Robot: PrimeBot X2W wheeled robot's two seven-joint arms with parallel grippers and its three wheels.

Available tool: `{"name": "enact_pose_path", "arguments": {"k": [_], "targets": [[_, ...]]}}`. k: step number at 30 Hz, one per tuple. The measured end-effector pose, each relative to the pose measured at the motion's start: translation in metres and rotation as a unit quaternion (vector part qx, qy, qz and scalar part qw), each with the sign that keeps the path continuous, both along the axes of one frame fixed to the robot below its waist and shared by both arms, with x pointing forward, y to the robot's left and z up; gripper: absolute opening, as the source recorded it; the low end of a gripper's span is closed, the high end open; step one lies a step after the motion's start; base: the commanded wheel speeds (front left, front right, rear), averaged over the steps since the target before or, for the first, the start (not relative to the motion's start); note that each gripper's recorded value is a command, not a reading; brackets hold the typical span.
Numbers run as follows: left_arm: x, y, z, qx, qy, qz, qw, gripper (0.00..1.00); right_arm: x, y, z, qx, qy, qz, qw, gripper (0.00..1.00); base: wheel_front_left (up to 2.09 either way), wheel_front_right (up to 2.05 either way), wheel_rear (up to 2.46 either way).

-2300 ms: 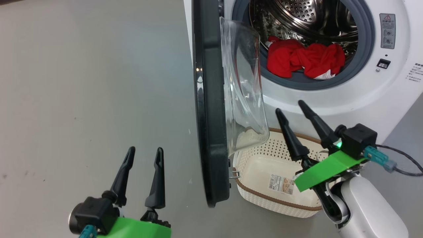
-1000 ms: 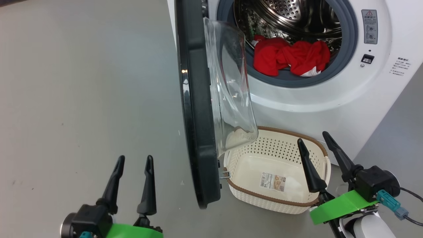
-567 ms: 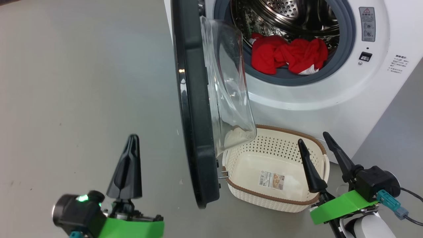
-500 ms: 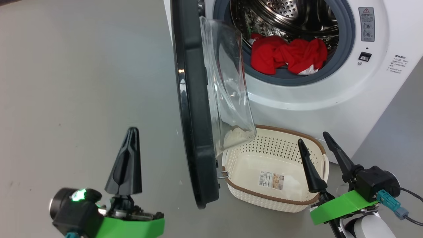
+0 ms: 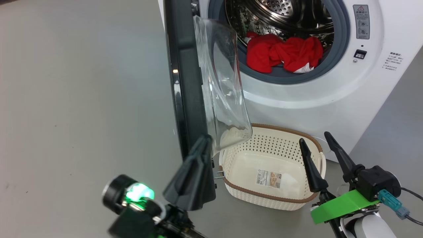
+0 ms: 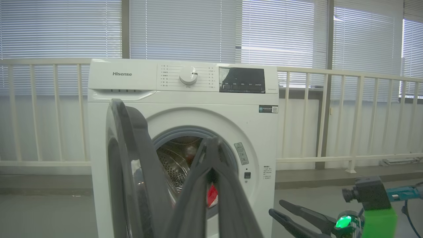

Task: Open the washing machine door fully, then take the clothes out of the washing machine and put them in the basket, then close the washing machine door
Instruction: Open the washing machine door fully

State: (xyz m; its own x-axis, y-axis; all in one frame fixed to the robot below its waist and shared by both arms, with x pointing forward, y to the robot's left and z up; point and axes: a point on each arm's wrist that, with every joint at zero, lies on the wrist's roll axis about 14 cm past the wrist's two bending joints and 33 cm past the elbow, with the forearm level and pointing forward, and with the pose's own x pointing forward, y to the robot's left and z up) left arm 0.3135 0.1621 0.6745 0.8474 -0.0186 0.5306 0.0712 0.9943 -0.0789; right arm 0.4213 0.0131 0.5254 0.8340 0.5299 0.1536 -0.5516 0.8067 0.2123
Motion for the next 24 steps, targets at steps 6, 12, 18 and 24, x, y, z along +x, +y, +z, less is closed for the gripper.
{"name": "enact_pose_path", "arguments": {"k": [6,12,18,24], "targets": [[0.019,-0.032,-0.053,-0.010,0.113,-0.065,0.991,0.00,0.001,-0.002,-0.002,0.006,0.005,-0.003,1.000,1.00,0.00,0.00,0.00],[0.032,-0.033,-0.090,-0.010,0.181,-0.070,0.981,0.00,0.002,-0.003,-0.003,0.009,0.009,-0.003,1.000,1.00,0.00,0.00,0.00],[0.042,-0.022,-0.104,-0.008,0.203,-0.041,0.978,0.00,0.003,-0.003,-0.003,0.010,0.009,-0.004,1.000,1.00,0.00,0.00,0.00],[0.045,-0.009,-0.112,-0.012,0.215,-0.010,0.977,0.00,0.004,-0.003,-0.005,0.010,0.011,-0.004,1.000,1.00,0.00,0.00,0.00]]}}
